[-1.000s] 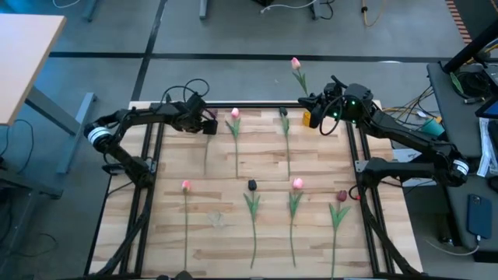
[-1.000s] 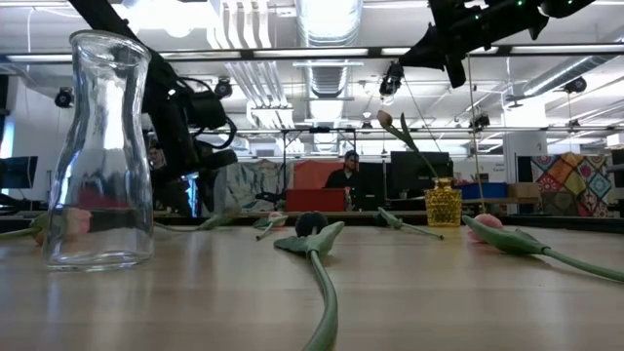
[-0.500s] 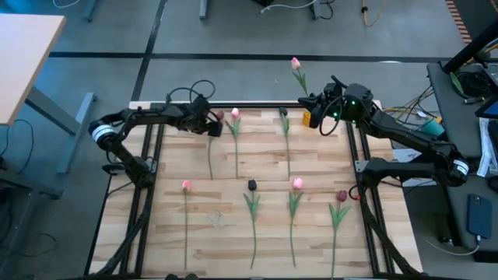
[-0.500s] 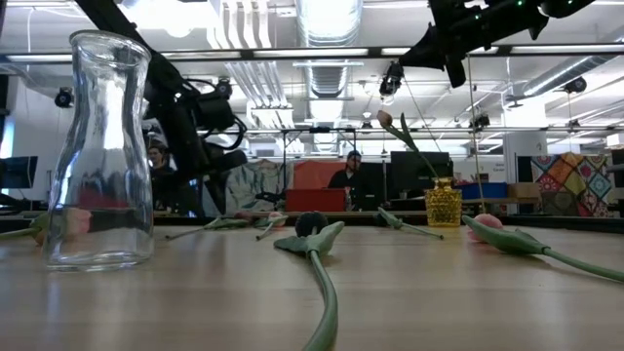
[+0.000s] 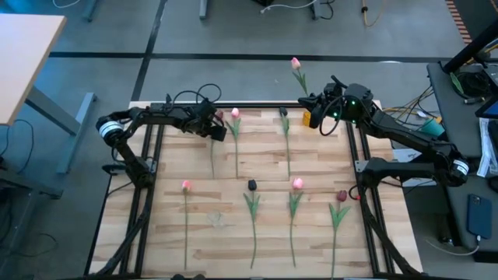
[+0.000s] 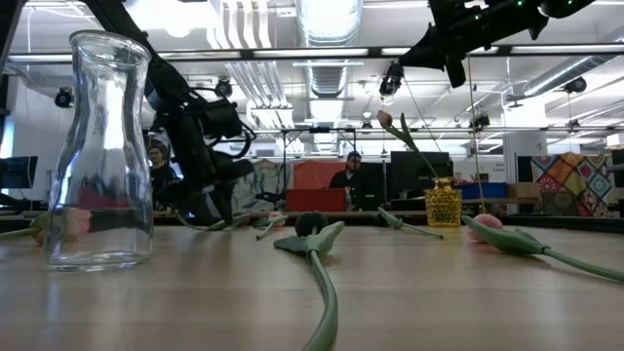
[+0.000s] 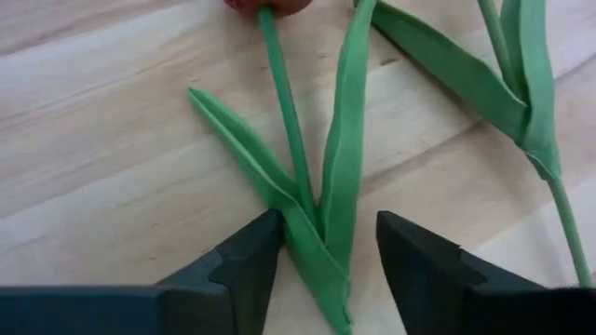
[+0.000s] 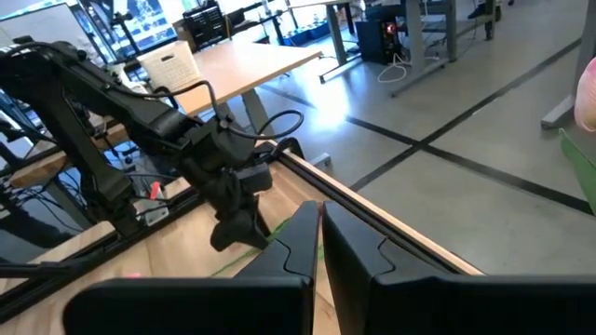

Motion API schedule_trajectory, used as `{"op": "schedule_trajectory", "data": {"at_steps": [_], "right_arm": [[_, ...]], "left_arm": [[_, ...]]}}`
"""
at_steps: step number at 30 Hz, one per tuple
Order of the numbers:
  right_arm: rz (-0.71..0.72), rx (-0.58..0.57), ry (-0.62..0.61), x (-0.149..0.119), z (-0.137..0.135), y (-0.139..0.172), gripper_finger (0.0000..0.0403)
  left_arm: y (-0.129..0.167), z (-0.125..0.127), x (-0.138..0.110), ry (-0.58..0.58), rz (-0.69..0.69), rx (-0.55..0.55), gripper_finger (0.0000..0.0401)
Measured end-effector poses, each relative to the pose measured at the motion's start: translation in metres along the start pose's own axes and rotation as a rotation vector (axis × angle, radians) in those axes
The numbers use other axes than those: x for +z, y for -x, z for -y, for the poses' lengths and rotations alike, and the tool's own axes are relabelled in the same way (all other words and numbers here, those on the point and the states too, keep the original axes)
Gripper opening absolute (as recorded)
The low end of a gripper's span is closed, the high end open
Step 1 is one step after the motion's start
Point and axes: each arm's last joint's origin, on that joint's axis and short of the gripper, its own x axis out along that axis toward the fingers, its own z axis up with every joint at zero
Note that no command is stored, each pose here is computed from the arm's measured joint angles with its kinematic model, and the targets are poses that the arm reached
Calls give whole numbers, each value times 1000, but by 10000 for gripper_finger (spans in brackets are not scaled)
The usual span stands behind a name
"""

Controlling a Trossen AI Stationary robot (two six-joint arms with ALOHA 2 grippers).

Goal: Sort flowers into vase by color
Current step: Put the top red tulip flower into the crystal vase

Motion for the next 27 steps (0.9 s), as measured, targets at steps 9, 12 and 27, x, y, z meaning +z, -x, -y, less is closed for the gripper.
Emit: {"op": "schedule_trajectory", "data": {"at_steps": [9,12,27], "right_arm": [[0,0,-3,0,0,0,13],[0,0,1,0,0,0,13],[4,39,53,0,-6,-1,13]], "left_arm": [[8,1,1,-29,40,18,20],[23,8,2,-49,100,2,10],[140,72,-47,-121,553,-150,1]]}}
